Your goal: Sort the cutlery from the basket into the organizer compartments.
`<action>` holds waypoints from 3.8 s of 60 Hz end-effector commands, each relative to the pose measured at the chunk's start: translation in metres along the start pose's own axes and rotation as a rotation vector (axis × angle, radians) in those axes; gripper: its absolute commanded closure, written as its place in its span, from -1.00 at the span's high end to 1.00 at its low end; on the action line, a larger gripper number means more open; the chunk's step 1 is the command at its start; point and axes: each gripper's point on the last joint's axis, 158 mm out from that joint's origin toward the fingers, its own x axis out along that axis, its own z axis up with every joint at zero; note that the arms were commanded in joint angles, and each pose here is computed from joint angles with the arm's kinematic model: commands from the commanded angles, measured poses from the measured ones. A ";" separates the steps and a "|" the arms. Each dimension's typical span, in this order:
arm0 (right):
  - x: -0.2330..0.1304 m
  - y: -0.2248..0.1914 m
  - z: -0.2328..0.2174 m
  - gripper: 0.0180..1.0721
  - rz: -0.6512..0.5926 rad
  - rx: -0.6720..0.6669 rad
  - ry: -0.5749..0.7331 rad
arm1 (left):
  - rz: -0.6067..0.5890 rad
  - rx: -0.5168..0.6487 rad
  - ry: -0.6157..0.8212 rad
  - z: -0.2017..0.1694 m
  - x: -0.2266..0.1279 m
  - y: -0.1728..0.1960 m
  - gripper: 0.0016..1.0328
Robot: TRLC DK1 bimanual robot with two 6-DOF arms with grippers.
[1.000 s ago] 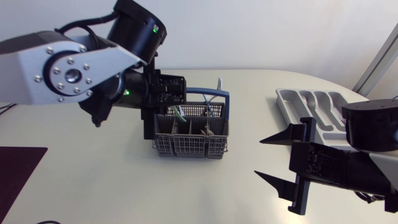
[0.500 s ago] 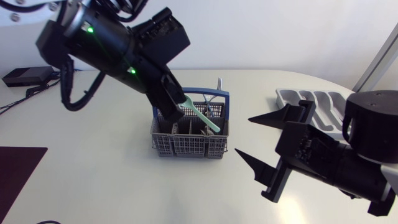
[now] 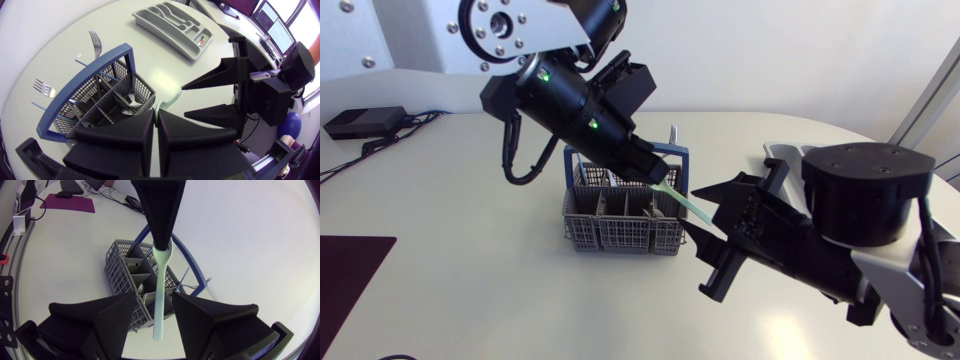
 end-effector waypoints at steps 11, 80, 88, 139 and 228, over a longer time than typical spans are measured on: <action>0.018 -0.014 0.013 -0.49 -0.046 0.020 -0.004 | -0.083 -0.056 -0.009 0.012 0.010 -0.012 -0.94; -0.047 -0.059 -0.115 -0.89 0.068 0.119 0.154 | 0.130 0.319 -0.139 0.034 -0.023 0.054 0.43; -0.059 -0.069 -0.146 -0.89 0.097 0.123 0.191 | 0.123 0.352 -0.113 0.025 -0.017 0.046 0.43; -0.125 -0.149 -0.374 -0.89 0.248 -0.009 0.399 | 0.146 0.479 0.011 -0.022 0.003 0.027 0.43; -0.027 -0.029 -0.061 0.07 0.414 0.306 0.299 | 0.169 0.546 -0.009 -0.070 0.007 0.020 0.44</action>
